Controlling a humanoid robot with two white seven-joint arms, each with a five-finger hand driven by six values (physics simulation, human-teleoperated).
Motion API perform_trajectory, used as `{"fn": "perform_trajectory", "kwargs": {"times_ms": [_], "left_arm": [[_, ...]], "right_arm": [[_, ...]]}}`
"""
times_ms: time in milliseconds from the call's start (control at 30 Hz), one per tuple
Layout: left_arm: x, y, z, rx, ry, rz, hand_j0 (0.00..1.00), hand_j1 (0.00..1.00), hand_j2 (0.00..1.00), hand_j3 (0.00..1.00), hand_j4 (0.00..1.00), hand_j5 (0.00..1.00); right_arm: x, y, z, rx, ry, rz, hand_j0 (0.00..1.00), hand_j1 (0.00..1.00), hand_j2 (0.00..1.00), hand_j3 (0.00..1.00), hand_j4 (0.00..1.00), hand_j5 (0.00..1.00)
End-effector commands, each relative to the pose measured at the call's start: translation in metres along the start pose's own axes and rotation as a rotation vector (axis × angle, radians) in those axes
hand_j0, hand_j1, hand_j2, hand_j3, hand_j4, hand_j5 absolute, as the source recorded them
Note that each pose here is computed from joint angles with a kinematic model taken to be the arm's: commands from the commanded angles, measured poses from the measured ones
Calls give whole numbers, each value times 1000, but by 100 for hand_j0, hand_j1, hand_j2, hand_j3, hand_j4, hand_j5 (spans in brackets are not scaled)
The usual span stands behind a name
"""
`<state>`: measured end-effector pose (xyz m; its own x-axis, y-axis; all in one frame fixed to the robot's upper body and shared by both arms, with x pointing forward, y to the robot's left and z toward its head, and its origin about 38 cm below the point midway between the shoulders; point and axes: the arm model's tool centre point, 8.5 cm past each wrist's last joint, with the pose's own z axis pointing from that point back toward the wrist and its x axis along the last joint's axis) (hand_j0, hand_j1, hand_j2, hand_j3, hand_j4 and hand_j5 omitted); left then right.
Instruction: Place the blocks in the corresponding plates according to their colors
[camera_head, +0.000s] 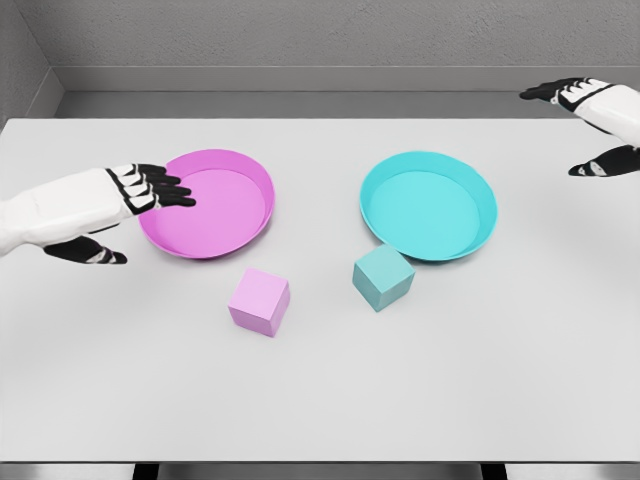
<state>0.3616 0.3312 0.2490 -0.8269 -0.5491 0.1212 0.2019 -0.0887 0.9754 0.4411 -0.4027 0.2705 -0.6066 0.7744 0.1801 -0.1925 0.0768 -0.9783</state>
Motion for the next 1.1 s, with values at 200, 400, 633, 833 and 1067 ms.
{"fn": "perform_trajectory", "kwargs": {"times_ms": [200, 400, 633, 833, 1067], "left_arm": [[29, -33, -41, -15, -133, 93, 100, 100, 100, 100, 100, 100], [55, -63, -67, 0, -236, 313, 100, 100, 100, 100, 100, 100], [58, -66, -70, -10, -247, 325, 100, 100, 100, 100, 100, 100], [52, -69, -85, 0, -203, 343, 100, 100, 100, 100, 100, 100], [53, -70, -93, 1, -190, 349, 100, 100, 100, 100, 100, 100]], "right_arm": [[2, 1, -1, 8, -4, 1, 100, 100, 100, 100, 100, 100], [63, 15, -39, 171, -205, 124, 100, 100, 100, 100, 100, 100], [109, 24, -49, 264, -346, 211, 100, 100, 100, 100, 100, 100], [140, 30, -51, 271, -436, 239, 100, 100, 100, 100, 100, 100], [162, 43, -56, 288, -508, 235, 100, 100, 100, 100, 100, 100]]}}
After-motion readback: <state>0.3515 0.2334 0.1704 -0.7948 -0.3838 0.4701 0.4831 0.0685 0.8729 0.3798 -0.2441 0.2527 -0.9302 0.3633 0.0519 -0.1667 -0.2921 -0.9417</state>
